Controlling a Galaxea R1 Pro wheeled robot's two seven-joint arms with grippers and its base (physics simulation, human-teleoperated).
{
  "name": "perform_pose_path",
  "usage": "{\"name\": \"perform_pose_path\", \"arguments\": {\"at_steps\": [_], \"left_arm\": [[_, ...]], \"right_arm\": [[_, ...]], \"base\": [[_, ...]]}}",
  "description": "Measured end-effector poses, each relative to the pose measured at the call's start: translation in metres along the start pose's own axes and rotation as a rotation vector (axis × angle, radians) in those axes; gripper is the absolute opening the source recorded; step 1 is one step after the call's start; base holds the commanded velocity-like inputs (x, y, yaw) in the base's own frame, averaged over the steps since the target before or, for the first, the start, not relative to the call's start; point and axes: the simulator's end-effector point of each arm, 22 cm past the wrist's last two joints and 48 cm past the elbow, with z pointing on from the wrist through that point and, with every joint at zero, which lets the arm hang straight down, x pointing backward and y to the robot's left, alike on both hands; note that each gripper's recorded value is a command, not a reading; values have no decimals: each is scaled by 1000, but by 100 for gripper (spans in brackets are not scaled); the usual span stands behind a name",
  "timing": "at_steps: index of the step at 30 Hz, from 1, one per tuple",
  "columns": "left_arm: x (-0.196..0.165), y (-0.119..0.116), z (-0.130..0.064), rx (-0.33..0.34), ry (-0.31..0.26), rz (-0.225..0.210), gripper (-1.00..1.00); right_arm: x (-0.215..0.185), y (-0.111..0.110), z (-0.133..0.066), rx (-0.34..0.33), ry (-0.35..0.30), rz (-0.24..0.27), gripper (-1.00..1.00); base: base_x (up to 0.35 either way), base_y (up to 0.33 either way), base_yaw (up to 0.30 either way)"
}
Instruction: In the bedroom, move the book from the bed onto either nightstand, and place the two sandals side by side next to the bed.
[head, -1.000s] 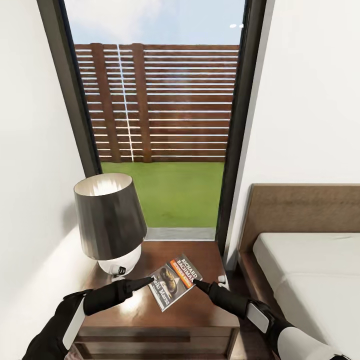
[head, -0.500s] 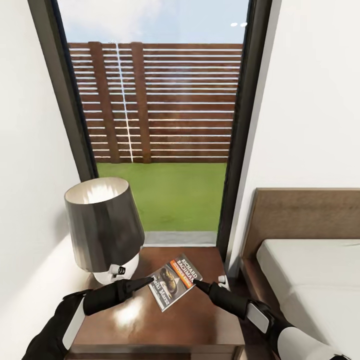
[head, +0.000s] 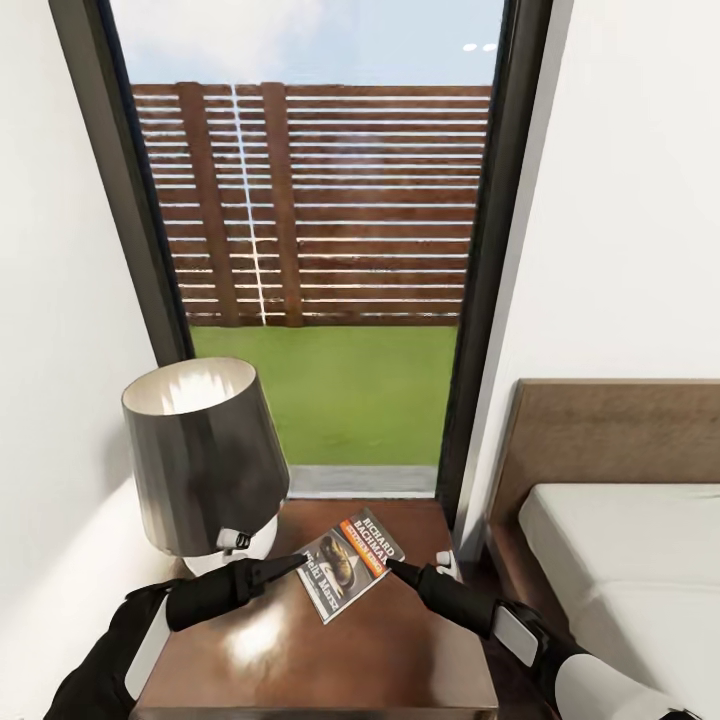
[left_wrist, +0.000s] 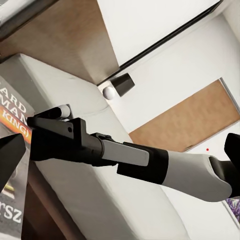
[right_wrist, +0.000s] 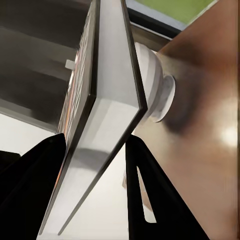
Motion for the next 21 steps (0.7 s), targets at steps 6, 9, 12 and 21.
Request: {"name": "perform_pose_path", "arguments": {"at_steps": [6, 9, 12, 21], "left_arm": [[9, 10, -3, 0, 0, 0, 100], [14, 14, -4, 0, 0, 1, 100], [18, 19, -5, 0, 0, 1, 100], [32, 33, -9, 0, 0, 2, 100]], "right_arm": [[6, -11, 0, 0, -1, 0, -100], [10, -17, 0, 0, -1, 0, -100], [13, -23, 0, 0, -1, 0, -100], [24, -40, 0, 0, -1, 0, -100]], "base": [[0, 0, 0], [0, 0, 0], [0, 0, 0], [0, 0, 0]]}}
